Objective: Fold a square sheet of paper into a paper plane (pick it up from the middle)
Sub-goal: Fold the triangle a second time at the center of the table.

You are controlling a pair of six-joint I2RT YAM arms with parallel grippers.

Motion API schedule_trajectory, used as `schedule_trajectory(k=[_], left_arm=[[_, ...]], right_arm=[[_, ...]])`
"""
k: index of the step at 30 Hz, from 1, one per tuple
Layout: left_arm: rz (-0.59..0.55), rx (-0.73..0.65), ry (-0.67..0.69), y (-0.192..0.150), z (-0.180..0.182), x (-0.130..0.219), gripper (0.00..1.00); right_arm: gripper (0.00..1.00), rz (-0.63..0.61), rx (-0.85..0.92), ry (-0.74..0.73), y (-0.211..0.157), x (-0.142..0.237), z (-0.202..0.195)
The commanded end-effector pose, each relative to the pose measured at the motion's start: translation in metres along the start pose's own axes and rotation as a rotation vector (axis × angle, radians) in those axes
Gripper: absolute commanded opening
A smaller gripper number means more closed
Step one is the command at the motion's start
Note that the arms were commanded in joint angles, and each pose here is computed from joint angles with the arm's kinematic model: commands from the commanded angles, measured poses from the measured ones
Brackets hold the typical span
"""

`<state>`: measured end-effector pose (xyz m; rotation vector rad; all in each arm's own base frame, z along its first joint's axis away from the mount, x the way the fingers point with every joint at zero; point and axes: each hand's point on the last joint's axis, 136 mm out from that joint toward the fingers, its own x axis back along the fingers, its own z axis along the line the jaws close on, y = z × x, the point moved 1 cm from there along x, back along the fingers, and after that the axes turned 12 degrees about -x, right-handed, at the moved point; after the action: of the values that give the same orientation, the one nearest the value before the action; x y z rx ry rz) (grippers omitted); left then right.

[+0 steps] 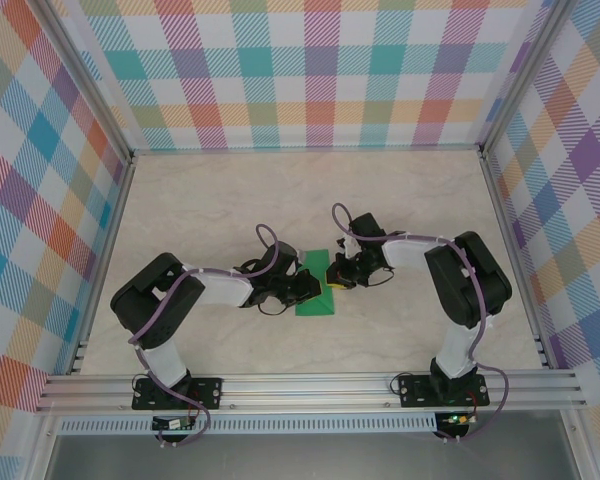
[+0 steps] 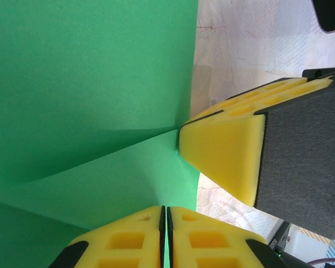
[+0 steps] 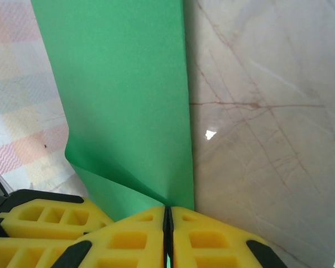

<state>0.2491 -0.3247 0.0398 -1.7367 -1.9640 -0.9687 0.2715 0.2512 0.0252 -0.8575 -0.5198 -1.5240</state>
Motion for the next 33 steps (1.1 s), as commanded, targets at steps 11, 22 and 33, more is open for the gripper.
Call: schedule_trajectory(k=[11, 22, 33], left_arm=[[0.026, -0.015, 0.025, -0.006, 0.004, -0.006, 0.12], [0.054, -0.006, 0.043, -0.012, 0.011, -0.010, 0.11], [0.086, 0.042, 0.128, -0.025, 0.036, -0.012, 0.09]], right_arm=[[0.11, 0.016, 0.007, -0.026, 0.004, -0.005, -0.002], [0.12, 0.018, -0.003, -0.033, 0.003, -0.003, -0.002], [0.27, -0.042, 0.002, -0.019, 0.002, 0.032, 0.028]])
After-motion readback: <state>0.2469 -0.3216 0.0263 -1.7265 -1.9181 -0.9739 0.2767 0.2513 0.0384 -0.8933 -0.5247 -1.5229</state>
